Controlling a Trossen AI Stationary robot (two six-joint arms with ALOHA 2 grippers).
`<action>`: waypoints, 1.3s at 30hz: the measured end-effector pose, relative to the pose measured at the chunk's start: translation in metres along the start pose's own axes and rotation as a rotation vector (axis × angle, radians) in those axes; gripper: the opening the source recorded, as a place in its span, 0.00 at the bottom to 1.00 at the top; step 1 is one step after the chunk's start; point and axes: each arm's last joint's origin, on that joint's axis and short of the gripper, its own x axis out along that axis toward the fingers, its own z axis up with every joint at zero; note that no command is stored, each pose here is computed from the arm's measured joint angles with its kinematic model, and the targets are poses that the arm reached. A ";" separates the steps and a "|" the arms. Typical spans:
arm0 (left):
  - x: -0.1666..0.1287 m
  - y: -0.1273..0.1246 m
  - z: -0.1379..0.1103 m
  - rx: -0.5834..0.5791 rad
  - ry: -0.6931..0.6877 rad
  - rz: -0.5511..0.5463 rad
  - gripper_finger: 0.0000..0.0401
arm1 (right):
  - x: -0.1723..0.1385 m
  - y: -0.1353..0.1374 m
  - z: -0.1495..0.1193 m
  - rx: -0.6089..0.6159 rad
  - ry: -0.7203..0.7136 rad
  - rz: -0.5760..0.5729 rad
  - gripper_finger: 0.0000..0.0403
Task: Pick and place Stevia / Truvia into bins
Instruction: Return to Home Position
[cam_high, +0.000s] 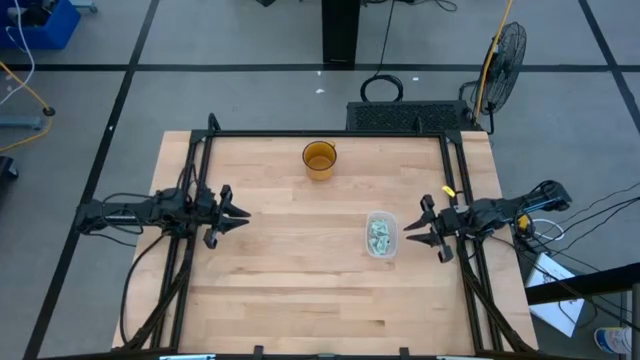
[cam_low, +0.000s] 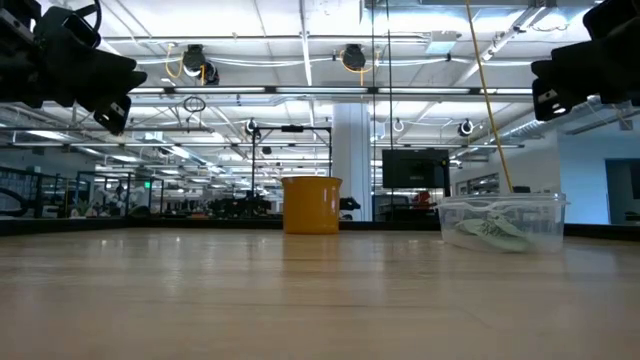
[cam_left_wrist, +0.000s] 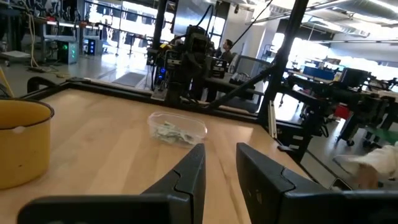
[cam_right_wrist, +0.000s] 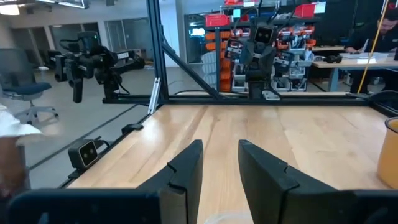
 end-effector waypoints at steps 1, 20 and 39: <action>0.000 0.000 0.000 0.000 0.000 0.000 0.23 | 0.000 0.000 0.001 0.001 -0.007 0.000 0.23; 0.000 0.000 0.000 0.000 0.000 0.000 0.23 | 0.000 0.000 0.004 0.004 -0.040 0.003 0.23; 0.000 0.000 0.000 0.000 -0.001 0.000 0.23 | 0.000 0.000 0.004 0.004 -0.041 0.003 0.23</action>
